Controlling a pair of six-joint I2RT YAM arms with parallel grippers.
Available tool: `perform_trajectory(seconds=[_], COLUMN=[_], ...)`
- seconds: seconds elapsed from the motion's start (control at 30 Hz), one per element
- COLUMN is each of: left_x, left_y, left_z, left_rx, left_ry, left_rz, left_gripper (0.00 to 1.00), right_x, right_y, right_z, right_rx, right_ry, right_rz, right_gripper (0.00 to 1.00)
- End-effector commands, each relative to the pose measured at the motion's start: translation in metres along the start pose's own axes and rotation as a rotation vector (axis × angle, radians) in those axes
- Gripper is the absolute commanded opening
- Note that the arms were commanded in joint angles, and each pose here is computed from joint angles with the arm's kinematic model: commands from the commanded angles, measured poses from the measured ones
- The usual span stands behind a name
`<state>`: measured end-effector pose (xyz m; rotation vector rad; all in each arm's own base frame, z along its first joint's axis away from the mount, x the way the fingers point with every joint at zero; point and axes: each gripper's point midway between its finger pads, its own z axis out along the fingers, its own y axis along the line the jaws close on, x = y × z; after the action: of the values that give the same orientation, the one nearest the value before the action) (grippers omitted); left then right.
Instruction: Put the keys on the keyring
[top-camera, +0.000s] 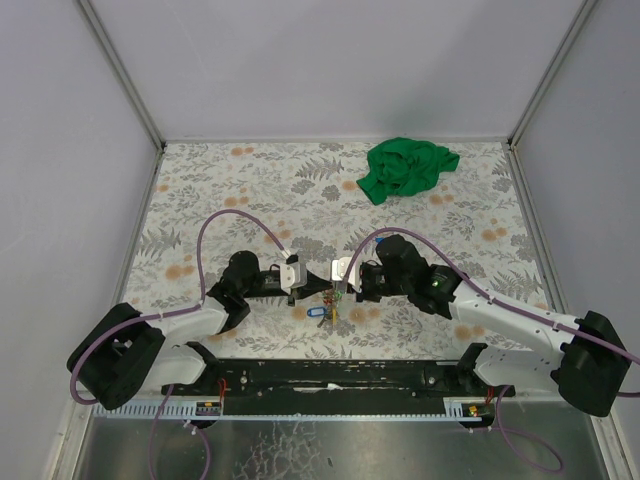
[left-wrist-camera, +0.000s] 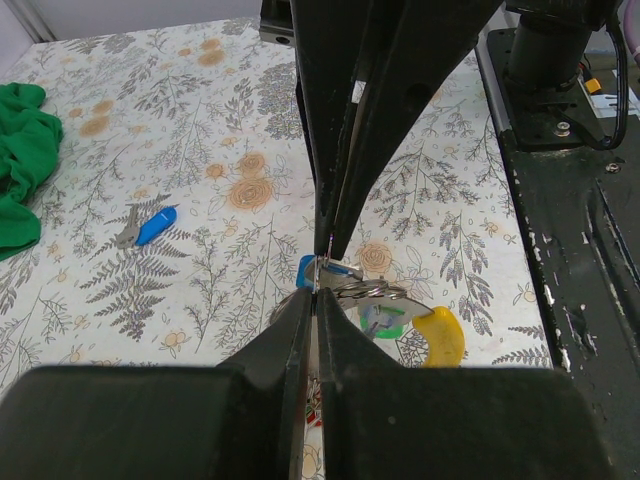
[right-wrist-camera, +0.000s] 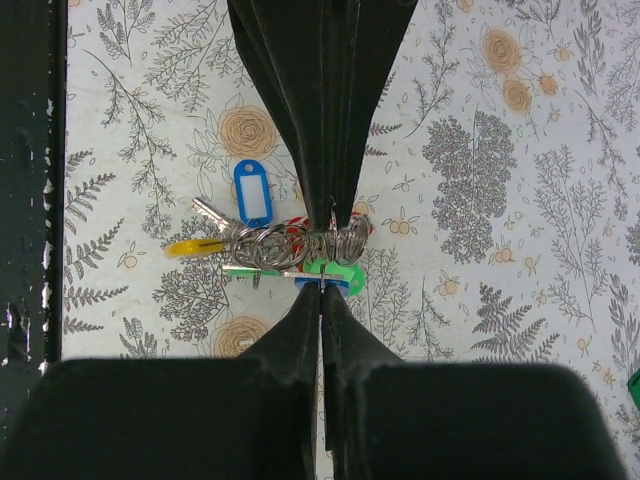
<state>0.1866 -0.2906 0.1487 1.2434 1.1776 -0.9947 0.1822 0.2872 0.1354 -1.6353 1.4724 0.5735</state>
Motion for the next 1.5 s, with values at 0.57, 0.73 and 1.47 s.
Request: perform_trajectory(seconds=[0.57, 0.73, 1.47], left_x=[-0.011, -0.012, -0.011], left_y=[0.001, 0.002, 0.001], left_z=[0.003, 0.004, 0.005], left_rx=[0.025, 0.023, 0.033], left_ry=[-0.029, -0.03, -0.029], left_rz=[0.028, 0.029, 0.022], left_gripper=[0.0, 0.0, 0.0], right_x=[-0.023, -0.024, -0.028], right_y=[-0.01, -0.008, -0.006], right_z=[-0.003, -0.003, -0.004], right_rx=[0.03, 0.019, 0.005], right_ry=[-0.051, -0.057, -0.07], right_rz=[-0.037, -0.04, -0.042], right_gripper=[0.0, 0.0, 0.0])
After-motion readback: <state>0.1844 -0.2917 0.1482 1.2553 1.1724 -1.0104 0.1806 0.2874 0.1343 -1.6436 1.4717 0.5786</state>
